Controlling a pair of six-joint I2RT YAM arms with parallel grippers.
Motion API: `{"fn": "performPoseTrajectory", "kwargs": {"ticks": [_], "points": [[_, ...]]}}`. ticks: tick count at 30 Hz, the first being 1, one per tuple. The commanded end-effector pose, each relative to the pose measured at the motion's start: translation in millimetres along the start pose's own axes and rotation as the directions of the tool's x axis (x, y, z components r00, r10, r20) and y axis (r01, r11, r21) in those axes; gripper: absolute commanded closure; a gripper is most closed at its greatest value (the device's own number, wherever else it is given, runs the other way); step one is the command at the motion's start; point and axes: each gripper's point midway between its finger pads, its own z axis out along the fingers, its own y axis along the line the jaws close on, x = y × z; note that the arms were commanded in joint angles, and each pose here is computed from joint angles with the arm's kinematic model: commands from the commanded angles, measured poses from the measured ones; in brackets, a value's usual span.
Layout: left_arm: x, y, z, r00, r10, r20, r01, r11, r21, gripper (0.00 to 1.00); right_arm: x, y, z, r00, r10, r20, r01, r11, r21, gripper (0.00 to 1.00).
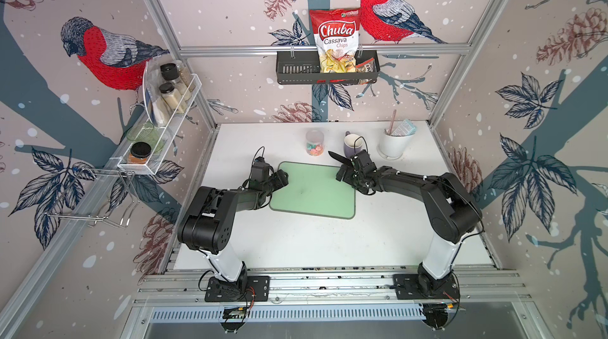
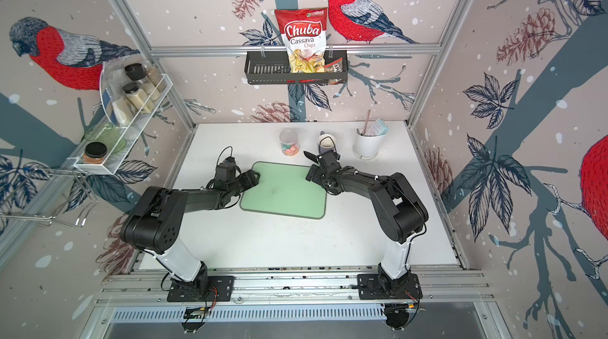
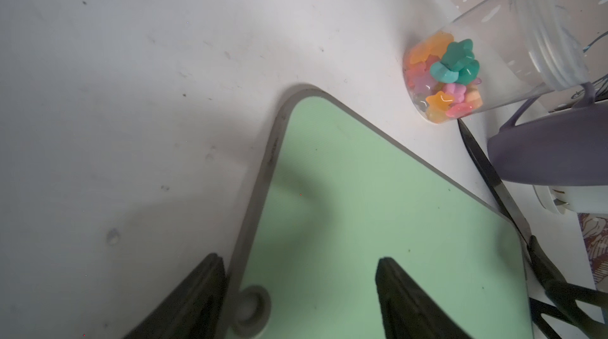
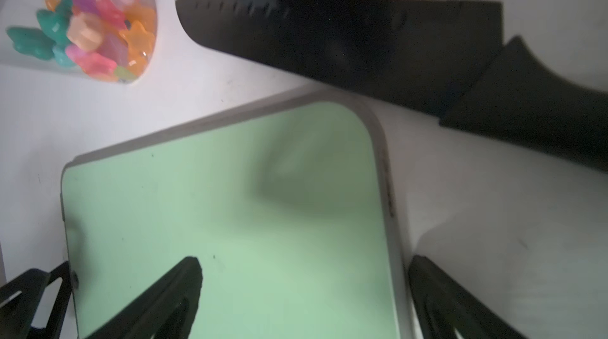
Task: Align the knife with the edge of the cutting board
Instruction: Adjust the work surface at the center of the board, then pick up the knife at the center of the board.
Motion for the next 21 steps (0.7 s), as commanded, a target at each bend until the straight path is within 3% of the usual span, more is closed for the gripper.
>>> {"fn": "performPoseTrajectory", "kwargs": {"ticks": [1, 8, 11, 15, 16, 19, 21], "points": [[97, 57, -27, 0.920, -0.169, -0.353, 0.076, 0.962, -0.263, 0.16, -9, -18, -19, 0.998, -0.070, 0.000, 0.070, 0.993, 0.091, 0.00], [82, 52, -39, 0.936, -0.143, -0.320, 0.052, 0.960, -0.276, 0.15, -53, -50, -61, 0.965, -0.255, 0.065, 0.231, 0.939, 0.255, 0.00], [75, 52, -49, 0.949, -0.129, -0.289, 0.044, 0.958, -0.284, 0.14, -63, -69, -66, 0.941, -0.338, 0.006, 0.320, 0.895, 0.313, 0.00], [68, 51, -66, 0.965, -0.100, -0.242, 0.026, 0.957, -0.290, 0.14, -72, -90, -64, 0.882, -0.458, -0.109, 0.461, 0.795, 0.395, 0.00], [66, 51, -71, 0.970, -0.090, -0.228, 0.020, 0.956, -0.291, 0.15, -72, -94, -61, 0.873, -0.468, -0.138, 0.482, 0.783, 0.394, 0.00], [65, 52, -82, 0.978, -0.076, -0.195, 0.017, 0.957, -0.291, 0.15, -65, -93, -51, 0.865, -0.466, -0.186, 0.502, 0.814, 0.293, 0.00], [62, 48, -87, 0.983, -0.066, -0.173, 0.018, 0.964, -0.265, 0.15, -55, -89, -43, 0.832, -0.500, -0.239, 0.549, 0.805, 0.227, 0.01]]}}
